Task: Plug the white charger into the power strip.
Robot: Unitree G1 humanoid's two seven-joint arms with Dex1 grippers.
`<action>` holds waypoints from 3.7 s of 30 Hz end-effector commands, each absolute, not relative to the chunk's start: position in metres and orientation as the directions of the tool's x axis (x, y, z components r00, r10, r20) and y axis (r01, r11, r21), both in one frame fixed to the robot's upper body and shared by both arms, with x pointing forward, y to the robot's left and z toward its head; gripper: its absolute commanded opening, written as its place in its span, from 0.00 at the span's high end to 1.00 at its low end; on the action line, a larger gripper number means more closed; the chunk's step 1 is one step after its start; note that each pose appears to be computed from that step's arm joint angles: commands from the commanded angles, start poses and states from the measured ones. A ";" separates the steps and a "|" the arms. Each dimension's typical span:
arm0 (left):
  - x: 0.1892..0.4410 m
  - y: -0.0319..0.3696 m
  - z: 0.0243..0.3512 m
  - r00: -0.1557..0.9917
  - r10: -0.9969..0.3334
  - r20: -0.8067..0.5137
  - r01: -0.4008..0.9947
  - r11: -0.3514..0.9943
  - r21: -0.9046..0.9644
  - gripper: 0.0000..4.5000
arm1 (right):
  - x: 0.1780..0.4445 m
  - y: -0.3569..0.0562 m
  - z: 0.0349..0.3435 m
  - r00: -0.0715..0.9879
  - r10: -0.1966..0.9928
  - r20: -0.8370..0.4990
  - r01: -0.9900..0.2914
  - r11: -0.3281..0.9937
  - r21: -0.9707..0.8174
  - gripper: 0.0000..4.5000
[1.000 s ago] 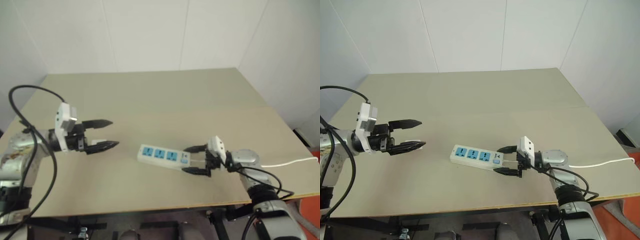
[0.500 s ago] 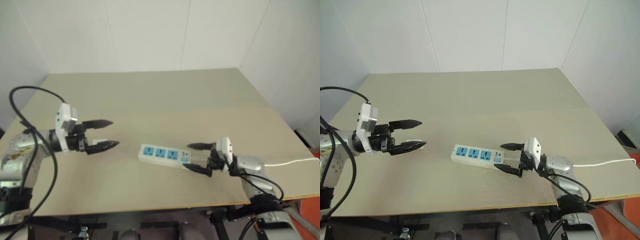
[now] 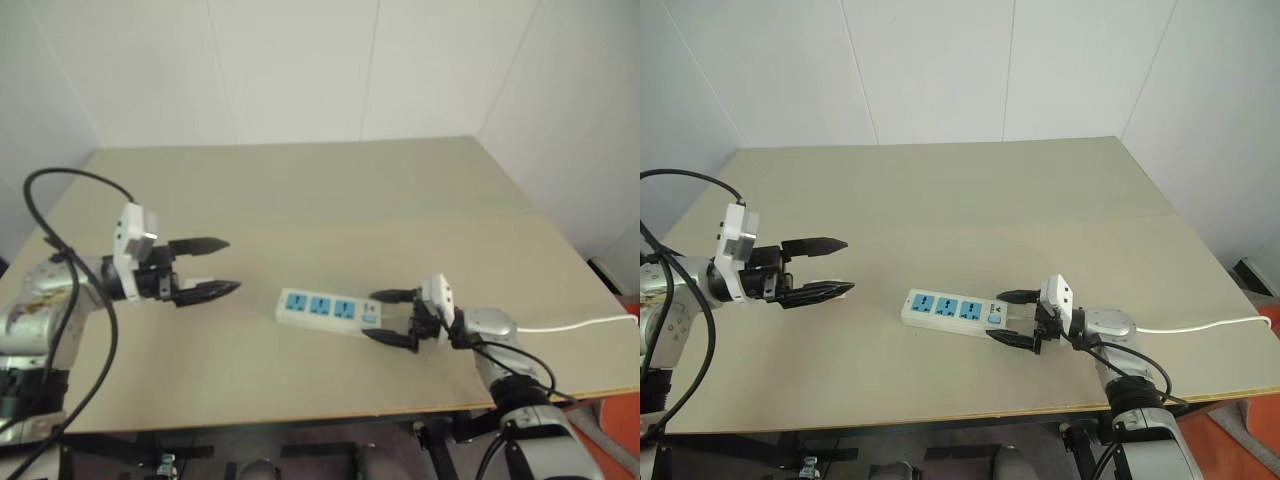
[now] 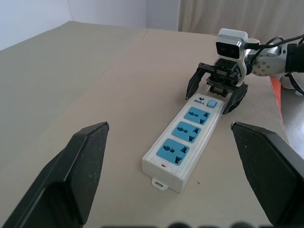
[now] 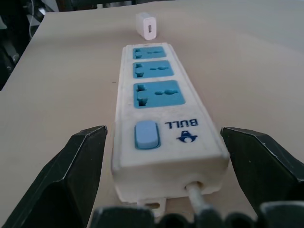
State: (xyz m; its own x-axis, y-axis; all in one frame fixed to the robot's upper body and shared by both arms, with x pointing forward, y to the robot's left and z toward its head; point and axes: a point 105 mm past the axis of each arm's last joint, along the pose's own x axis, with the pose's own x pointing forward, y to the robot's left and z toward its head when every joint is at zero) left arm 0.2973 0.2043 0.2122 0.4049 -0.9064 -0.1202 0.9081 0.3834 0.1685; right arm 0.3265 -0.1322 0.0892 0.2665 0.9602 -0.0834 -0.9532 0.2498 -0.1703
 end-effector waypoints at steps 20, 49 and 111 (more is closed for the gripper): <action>0.294 0.207 0.221 0.426 -0.899 -0.101 0.892 0.400 0.209 0.00 | 0.334 -0.125 0.095 0.274 0.961 -0.029 -0.944 0.263 -0.198 0.25; 0.378 0.242 0.235 0.322 -0.444 -0.836 0.947 0.150 0.284 0.00 | 0.339 -0.113 0.089 0.187 0.978 -0.095 -0.970 0.169 -0.174 0.25; 0.393 0.224 0.139 0.207 -0.178 -0.962 0.977 -0.017 0.213 0.77 | 0.334 -0.102 0.083 0.185 0.979 -0.091 -0.973 0.169 -0.155 0.25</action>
